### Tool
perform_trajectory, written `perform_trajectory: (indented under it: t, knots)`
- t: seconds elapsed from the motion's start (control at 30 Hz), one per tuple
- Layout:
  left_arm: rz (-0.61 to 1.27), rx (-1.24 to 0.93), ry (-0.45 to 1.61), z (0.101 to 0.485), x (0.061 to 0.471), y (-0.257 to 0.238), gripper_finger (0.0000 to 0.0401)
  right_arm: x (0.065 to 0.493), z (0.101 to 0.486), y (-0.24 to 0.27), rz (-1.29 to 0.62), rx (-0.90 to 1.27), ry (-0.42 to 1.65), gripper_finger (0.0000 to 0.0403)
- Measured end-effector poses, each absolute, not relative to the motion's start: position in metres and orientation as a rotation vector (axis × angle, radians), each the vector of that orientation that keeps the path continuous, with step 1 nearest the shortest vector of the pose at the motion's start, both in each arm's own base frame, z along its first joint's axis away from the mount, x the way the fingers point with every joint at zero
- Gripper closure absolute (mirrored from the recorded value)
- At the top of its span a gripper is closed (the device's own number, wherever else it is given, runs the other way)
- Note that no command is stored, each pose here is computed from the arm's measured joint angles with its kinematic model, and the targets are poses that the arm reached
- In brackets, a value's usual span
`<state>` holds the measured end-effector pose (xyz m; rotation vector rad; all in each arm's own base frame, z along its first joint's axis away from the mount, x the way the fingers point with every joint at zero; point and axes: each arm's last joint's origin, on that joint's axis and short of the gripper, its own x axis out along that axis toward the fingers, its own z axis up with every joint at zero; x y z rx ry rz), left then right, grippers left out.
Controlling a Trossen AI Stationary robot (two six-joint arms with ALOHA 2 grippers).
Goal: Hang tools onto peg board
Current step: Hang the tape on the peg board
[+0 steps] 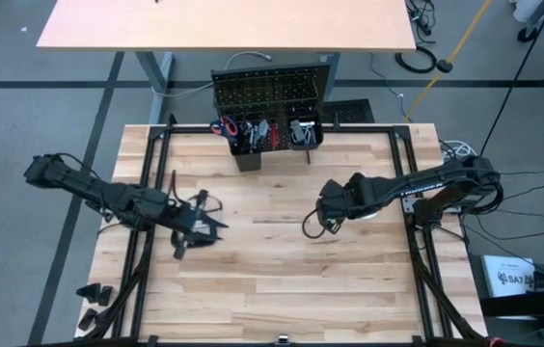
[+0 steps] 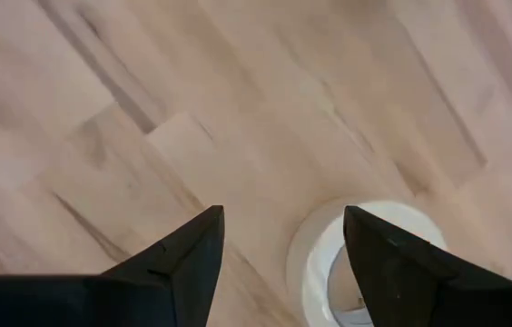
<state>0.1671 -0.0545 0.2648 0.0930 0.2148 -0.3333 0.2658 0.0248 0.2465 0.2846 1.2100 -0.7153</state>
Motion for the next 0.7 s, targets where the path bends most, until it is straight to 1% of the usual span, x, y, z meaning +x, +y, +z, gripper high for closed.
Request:
perform_trajectory:
  t: [0.1, 0.3, 0.53, 0.7]
  knots:
    - [-0.249, 0.077, 0.242, 0.266, 0.158, -0.049, 0.0317, 0.260, 0.235, 0.025, -0.702, 0.298, 1.220, 0.0186]
    - [-0.033, 0.055, 0.332, 0.253, 0.150, -0.040, 0.0317, 0.242, 0.213, 0.021, -0.762, 0.358, 1.282, 0.0186]
    - [-0.018, 0.062, 0.350, 0.248, 0.151, -0.040, 0.0317, 0.227, 0.184, 0.010, -0.798, 0.433, 1.364, 0.0186]
    - [-0.018, 0.063, 0.350, 0.248, 0.151, -0.040, 0.0317, 0.224, 0.179, -0.002, -0.850, 0.444, 1.365, 0.0186]
